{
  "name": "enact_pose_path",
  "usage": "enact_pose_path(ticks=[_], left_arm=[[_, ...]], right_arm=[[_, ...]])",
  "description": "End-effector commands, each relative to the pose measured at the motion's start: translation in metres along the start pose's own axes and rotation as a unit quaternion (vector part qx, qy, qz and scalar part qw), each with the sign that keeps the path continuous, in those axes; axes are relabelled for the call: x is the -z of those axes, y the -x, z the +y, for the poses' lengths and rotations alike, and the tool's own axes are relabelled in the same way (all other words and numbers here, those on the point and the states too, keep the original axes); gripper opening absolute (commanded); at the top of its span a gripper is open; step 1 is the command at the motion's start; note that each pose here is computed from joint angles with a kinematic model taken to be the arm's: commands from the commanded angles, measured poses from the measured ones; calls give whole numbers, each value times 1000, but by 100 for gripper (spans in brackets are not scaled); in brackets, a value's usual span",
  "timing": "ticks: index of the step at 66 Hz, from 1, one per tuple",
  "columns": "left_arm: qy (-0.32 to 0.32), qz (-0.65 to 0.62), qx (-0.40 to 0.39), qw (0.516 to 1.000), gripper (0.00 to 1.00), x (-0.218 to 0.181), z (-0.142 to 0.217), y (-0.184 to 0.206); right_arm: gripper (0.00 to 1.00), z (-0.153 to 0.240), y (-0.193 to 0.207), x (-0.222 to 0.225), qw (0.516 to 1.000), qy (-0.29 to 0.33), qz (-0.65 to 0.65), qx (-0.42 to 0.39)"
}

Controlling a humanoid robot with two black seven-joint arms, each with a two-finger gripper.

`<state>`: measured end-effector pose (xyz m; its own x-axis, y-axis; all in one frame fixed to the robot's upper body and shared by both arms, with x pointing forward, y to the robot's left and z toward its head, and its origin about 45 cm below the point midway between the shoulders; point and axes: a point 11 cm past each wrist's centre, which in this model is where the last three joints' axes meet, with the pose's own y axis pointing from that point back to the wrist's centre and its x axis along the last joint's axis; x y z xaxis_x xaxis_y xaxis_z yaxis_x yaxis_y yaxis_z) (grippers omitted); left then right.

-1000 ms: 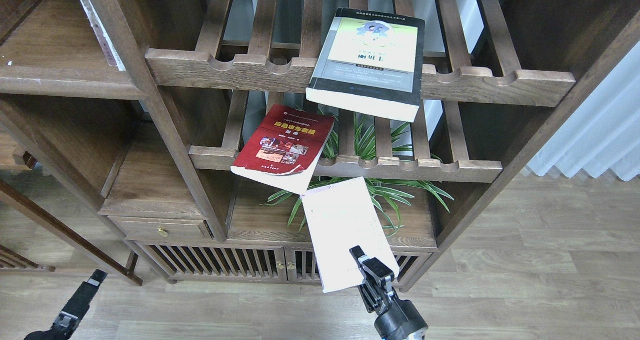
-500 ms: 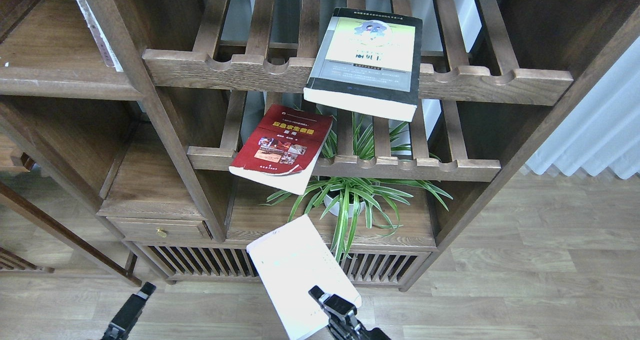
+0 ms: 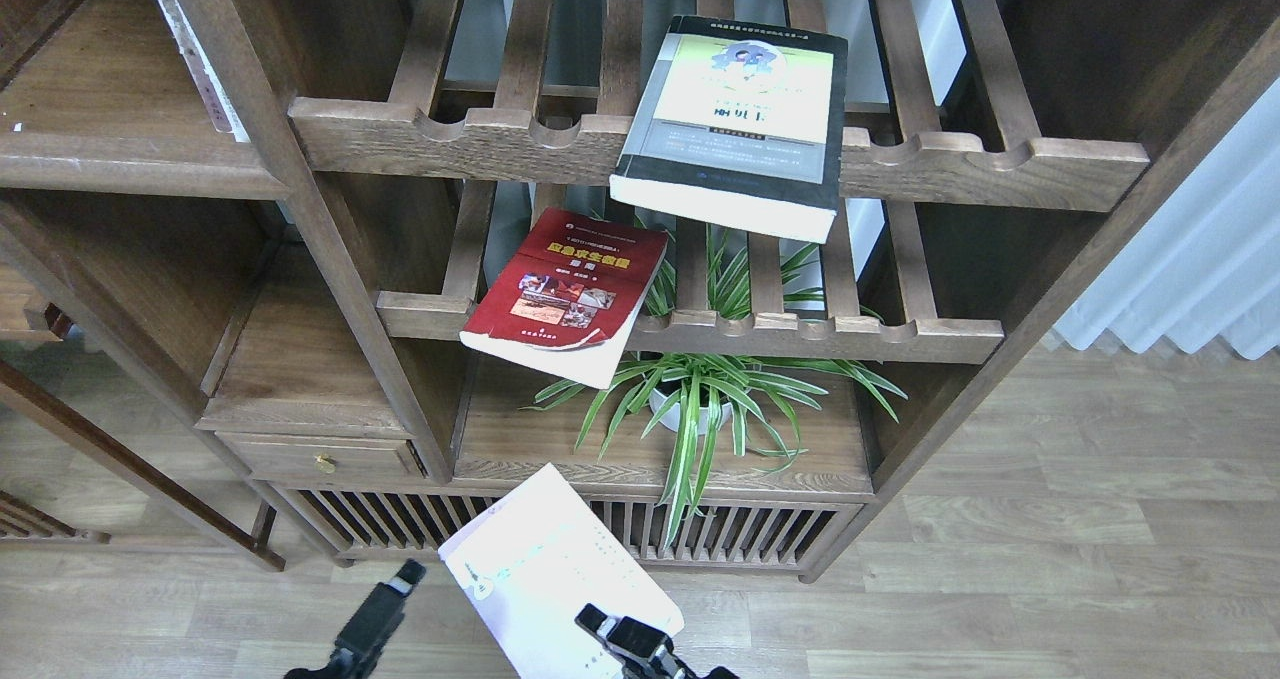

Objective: Organize books on shelf
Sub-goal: 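Bring the left gripper to the white booklet and grasp it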

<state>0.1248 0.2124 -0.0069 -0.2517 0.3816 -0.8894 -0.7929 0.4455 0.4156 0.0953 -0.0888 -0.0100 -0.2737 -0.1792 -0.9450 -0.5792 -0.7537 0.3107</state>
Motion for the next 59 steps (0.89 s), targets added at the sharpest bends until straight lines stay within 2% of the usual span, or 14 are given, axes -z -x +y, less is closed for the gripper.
enact_pose_path(ticks=[1,18,26,35,43,44,46,47,50,56,59], left_arm=[[-11,5,1,1000,100,12,-2,1],[-16,21,7,1000,99,27,-8,6],[-22,29,12,999,92,37,-12,10],[-27,30,12,999,88,41,-11,10],[-33,28,8,999,62,44,-8,8],[-34,28,8,999,54,44,-7,8],[-34,28,8,999,48,44,-7,8],[-34,27,7,999,39,44,-6,7],[-35,26,8,999,29,43,-7,7],[-37,22,8,999,26,42,-7,7],[-39,20,6,999,21,42,-7,5]], right_arm=[[7,0,1,-1,1000,2,0,1],[8,0,1,-1,1000,4,1,1],[8,0,1,-2,1000,6,0,1],[8,2,-1,-4,1000,6,-2,-1],[8,4,-3,-7,1000,6,-6,-4],[8,4,-3,-7,1000,6,-6,-4],[8,4,-3,-7,1000,6,-6,-4],[8,4,-3,-7,1000,6,-6,-4],[9,4,-3,-7,1000,6,-6,-4],[9,4,-3,-7,1000,6,-6,-4],[9,4,-4,-7,1000,6,-7,-5]])
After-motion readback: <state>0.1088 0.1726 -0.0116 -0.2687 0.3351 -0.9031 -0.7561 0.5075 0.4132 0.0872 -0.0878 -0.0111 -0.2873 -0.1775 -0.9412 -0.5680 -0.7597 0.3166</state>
